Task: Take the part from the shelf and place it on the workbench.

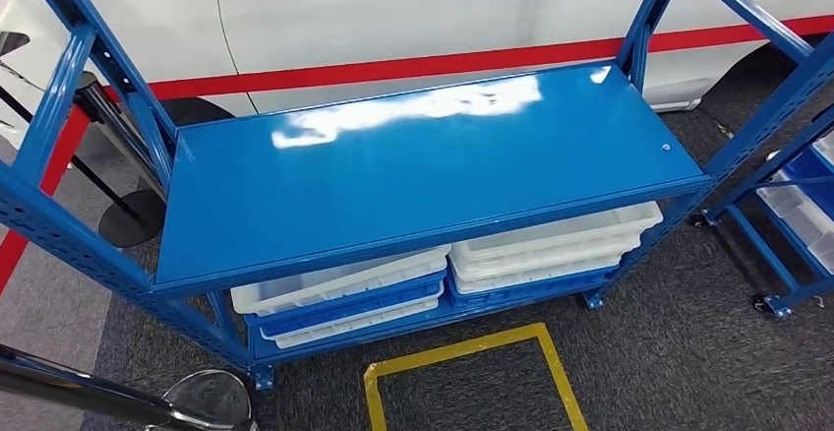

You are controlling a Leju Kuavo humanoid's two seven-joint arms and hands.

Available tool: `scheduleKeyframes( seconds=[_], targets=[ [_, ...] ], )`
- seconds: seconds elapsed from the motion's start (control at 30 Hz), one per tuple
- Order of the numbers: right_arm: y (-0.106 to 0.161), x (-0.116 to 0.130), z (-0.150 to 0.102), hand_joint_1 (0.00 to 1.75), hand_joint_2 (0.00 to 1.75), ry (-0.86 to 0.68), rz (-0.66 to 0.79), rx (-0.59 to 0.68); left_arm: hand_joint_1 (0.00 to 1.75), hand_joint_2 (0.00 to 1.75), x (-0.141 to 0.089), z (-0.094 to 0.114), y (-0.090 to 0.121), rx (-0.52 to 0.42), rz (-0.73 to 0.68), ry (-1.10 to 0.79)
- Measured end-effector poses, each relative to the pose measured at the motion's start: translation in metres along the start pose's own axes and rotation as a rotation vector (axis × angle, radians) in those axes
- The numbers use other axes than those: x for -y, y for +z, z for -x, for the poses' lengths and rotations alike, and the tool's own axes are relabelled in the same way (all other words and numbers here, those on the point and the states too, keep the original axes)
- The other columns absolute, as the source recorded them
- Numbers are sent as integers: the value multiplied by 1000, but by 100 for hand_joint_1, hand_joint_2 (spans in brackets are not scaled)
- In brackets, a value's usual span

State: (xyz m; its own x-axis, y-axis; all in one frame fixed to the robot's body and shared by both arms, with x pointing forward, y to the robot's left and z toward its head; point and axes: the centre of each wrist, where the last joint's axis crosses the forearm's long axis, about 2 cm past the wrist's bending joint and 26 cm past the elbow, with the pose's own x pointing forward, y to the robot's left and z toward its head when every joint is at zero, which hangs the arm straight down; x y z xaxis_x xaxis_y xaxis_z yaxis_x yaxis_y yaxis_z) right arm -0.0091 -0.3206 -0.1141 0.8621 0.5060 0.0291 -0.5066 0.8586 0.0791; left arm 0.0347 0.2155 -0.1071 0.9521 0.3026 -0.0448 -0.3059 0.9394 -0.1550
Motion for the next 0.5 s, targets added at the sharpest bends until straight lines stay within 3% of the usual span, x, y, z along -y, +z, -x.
scheduleKeyframes(
  seconds=[0.13, 0.5],
  targets=[
    [-1, -6, 2, 0, 175, -53, -12, 7, 0, 175, -12, 3, 0, -1, -30, -37],
    [-2, -19, -7, 0, 175, -252, 41, 101, 0, 175, -51, 10, 2, 113, -99, -145]
  ],
)
